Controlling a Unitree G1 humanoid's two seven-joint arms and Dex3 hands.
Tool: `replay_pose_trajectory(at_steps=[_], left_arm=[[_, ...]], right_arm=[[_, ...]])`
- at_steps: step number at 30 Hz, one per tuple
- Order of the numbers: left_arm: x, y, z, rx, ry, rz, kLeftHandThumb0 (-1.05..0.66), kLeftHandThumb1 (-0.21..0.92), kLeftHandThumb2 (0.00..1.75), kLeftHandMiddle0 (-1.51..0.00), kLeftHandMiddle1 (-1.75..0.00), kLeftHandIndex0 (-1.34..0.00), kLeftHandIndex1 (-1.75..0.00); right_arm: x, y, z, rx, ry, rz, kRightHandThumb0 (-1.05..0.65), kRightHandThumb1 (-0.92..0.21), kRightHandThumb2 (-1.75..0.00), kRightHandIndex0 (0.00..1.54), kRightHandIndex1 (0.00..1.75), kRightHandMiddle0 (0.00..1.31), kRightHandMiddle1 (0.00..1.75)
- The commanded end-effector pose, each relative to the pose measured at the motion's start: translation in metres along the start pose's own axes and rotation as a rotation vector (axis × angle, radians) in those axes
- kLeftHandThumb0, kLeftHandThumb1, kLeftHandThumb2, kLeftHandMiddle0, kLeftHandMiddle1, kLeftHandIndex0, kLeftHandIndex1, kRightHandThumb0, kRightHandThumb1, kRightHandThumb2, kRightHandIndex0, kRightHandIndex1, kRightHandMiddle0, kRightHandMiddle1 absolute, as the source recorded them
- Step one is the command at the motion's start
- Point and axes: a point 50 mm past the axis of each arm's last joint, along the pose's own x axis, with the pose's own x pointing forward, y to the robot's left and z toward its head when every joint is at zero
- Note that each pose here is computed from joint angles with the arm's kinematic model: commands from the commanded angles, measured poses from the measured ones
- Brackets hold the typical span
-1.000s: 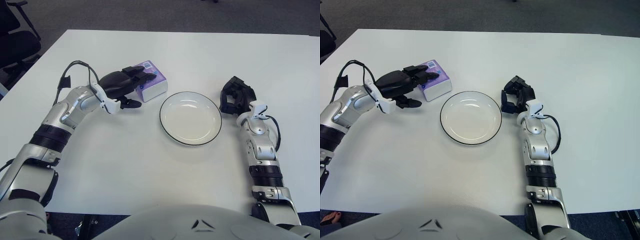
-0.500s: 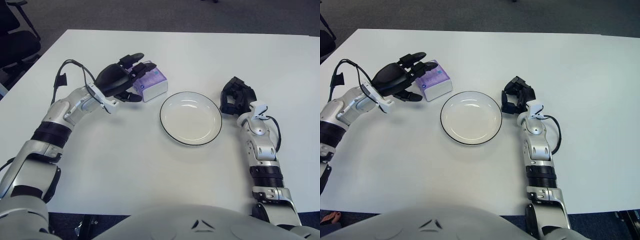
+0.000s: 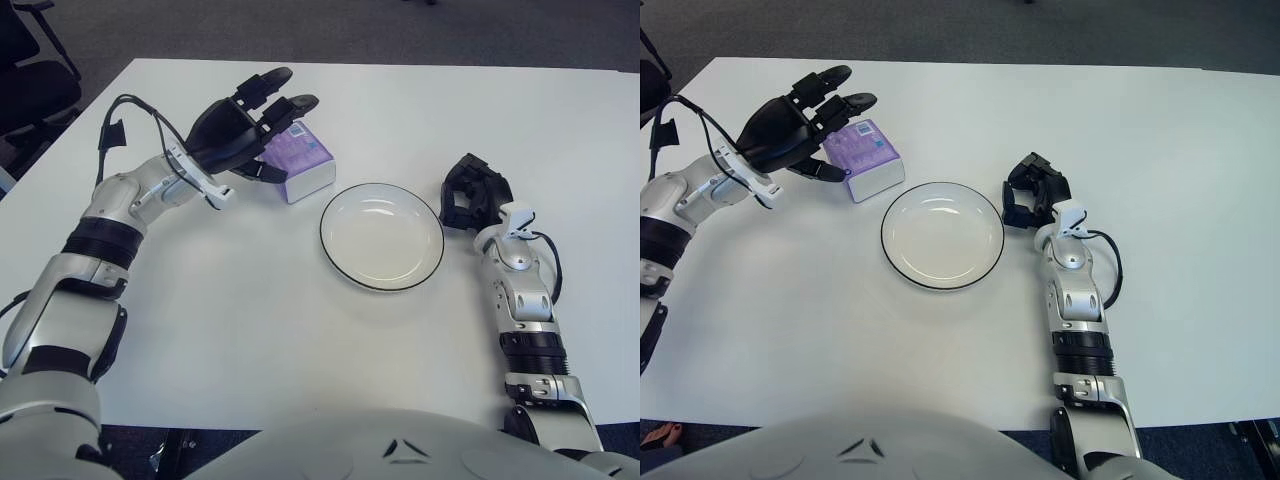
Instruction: Put the tissue paper into the plate.
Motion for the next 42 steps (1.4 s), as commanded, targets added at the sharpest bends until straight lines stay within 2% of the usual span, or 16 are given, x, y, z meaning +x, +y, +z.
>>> replay_pose_trajectory(at_steps=[1, 9, 16, 27, 36, 42], left_arm=[[0.009, 0.009, -0.005, 0.06, -0.055, -0.013, -1.05, 0.92, 0.66, 0.0, -0.13, 0.0, -0.3], [0.021, 0.005, -0.009, 0.089, -0.102, -0.093, -1.05, 0.92, 0.6, 0.0, -0.06, 0.0, -0.14], [0.029, 0.002, -0.012, 0.104, -0.146, -0.202, -1.05, 0.92, 0.53, -0.04, -0.06, 0.0, -0.22], [0.038, -0.002, -0.014, 0.139, -0.202, -0.352, -1.04, 0.92, 0.5, -0.01, -0.05, 0.0, -0.24], [0.041, -0.006, -0.016, 0.118, -0.191, -0.499, -1.03, 0.91, 0.36, 0.0, 0.0, 0.0, -0.16], [0.041, -0.011, -0.019, 0.056, -0.134, -0.616, -1.04, 0.89, 0.32, 0.0, 0.0, 0.0, -0.12]], right_arm=[[-0.053, 0.001, -0.072, 0.065, 0.295, -0.044, -0.48, -0.3, -1.34, 1.17, 1.75, 0.63, 1.75], [-0.053, 0.001, -0.072, 0.067, 0.296, -0.037, -0.48, -0.29, -1.34, 1.18, 1.75, 0.63, 1.75], [-0.053, 0.001, -0.072, 0.067, 0.293, -0.032, -0.49, -0.29, -1.34, 1.19, 1.75, 0.63, 1.75], [-0.054, 0.002, -0.071, 0.07, 0.296, -0.035, -0.48, -0.3, -1.34, 1.17, 1.75, 0.63, 1.75], [-0.054, 0.001, -0.071, 0.075, 0.291, -0.024, -0.48, -0.3, -1.34, 1.17, 1.75, 0.63, 1.75], [-0.054, 0.001, -0.071, 0.076, 0.29, -0.025, -0.48, -0.3, -1.34, 1.18, 1.75, 0.63, 1.75]])
